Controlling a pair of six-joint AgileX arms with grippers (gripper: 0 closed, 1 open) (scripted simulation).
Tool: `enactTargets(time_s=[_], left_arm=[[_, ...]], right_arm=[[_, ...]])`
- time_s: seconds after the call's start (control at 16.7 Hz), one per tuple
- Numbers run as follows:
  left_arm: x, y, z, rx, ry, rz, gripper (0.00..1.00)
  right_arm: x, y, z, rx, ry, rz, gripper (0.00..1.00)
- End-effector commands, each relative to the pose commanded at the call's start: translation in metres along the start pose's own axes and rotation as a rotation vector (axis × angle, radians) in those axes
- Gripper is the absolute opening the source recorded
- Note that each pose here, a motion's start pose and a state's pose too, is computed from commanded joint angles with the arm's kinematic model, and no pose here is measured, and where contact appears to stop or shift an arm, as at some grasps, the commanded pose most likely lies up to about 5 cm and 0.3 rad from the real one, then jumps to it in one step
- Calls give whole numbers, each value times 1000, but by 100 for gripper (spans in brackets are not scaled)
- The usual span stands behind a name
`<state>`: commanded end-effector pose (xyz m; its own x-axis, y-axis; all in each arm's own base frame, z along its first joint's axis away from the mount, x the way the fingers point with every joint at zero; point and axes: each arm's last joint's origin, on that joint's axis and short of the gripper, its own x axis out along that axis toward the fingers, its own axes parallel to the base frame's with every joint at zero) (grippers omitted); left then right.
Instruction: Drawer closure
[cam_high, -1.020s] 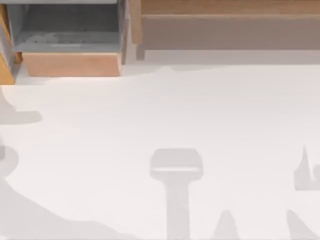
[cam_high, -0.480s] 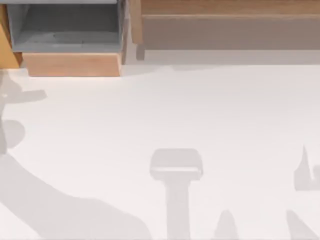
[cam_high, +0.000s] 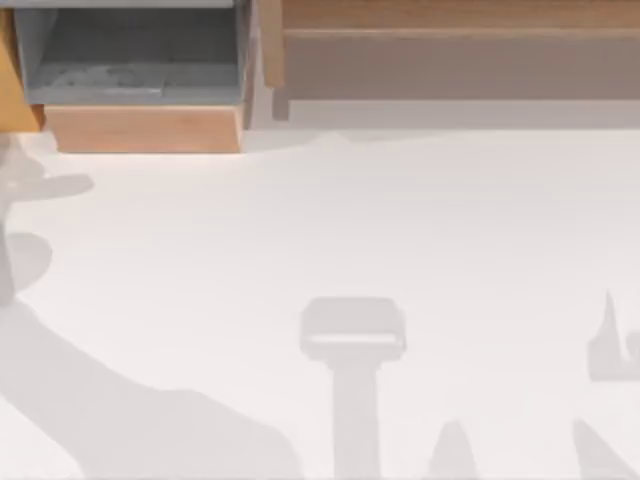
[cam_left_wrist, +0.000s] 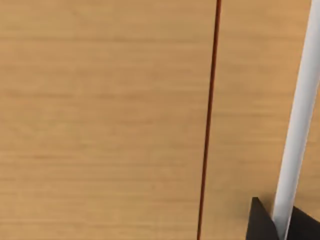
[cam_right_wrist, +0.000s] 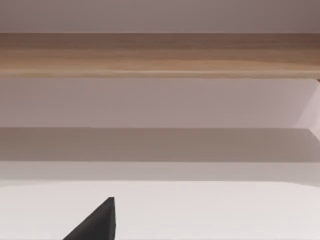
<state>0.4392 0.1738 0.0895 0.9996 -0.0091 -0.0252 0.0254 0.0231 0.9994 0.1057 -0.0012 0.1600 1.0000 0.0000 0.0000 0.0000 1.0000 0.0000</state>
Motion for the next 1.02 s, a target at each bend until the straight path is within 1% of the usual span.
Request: enactTargets(time_s=[0.66, 0.72, 1.02], left_arm=[[0, 0, 0, 0, 0, 0, 98], [0, 0, 0, 0, 0, 0, 100], [0, 0, 0, 0, 0, 0, 100]], right_arm=[[0, 0, 0, 0, 0, 0, 100], [0, 0, 0, 0, 0, 0, 100], [0, 0, 0, 0, 0, 0, 100]])
